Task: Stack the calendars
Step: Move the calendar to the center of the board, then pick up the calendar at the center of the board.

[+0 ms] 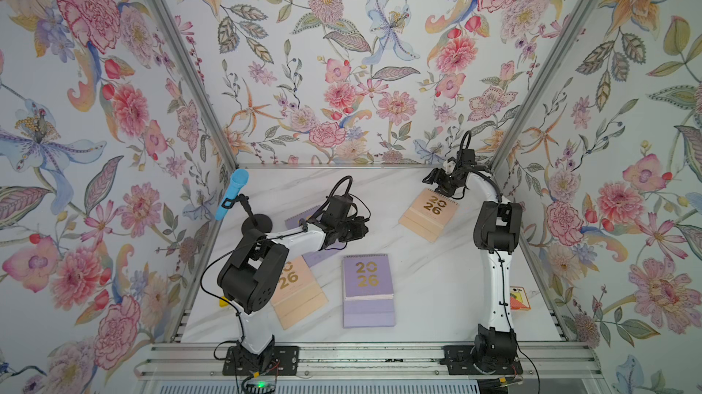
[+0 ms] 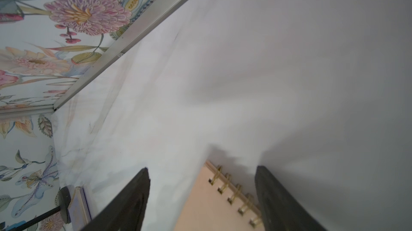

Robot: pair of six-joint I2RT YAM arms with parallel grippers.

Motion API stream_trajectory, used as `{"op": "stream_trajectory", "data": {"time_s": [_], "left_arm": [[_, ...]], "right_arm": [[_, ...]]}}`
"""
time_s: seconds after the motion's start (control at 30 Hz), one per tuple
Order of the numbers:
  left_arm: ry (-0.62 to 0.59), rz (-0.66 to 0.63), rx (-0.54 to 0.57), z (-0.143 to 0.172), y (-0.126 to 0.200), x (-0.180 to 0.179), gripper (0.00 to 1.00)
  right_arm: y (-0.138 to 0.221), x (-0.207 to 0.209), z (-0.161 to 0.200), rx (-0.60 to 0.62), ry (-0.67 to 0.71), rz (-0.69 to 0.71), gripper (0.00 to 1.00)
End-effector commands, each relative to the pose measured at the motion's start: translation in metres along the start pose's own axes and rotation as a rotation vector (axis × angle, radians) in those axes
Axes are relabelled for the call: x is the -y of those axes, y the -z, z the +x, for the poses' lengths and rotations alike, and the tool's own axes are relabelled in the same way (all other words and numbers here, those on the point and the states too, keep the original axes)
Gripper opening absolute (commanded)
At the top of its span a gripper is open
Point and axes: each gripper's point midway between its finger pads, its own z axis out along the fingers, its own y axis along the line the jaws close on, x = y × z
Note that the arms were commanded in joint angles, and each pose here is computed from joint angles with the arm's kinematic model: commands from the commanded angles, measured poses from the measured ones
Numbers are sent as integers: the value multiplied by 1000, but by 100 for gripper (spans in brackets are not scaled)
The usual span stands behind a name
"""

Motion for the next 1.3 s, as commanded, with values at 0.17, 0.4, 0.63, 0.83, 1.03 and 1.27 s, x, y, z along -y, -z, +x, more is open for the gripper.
{"op": "stream_trajectory", "data": {"time_s": [0.17, 0.4, 0.63, 0.83, 1.03, 1.27], "left_arm": [[-30, 20, 36, -16, 6, 10, 0], [-35, 21, 57, -19, 12, 13, 0], [-45, 24, 53, -26, -3, 21, 0], [-50, 33, -4, -25, -41, 29, 0], [-61, 54, -46, -27, -79, 42, 0], [-58, 60, -84, -21, -106, 42, 0]], "right_arm": [[8, -31, 100, -209, 67, 63, 76], [33, -60, 119, -182, 120, 84, 75], [97, -79, 102, -45, 106, 105, 76], [132, -38, 127, -33, -18, 118, 77], [148, -3, 159, -28, -92, 129, 77], [144, 15, 195, -37, -145, 96, 77]]}}
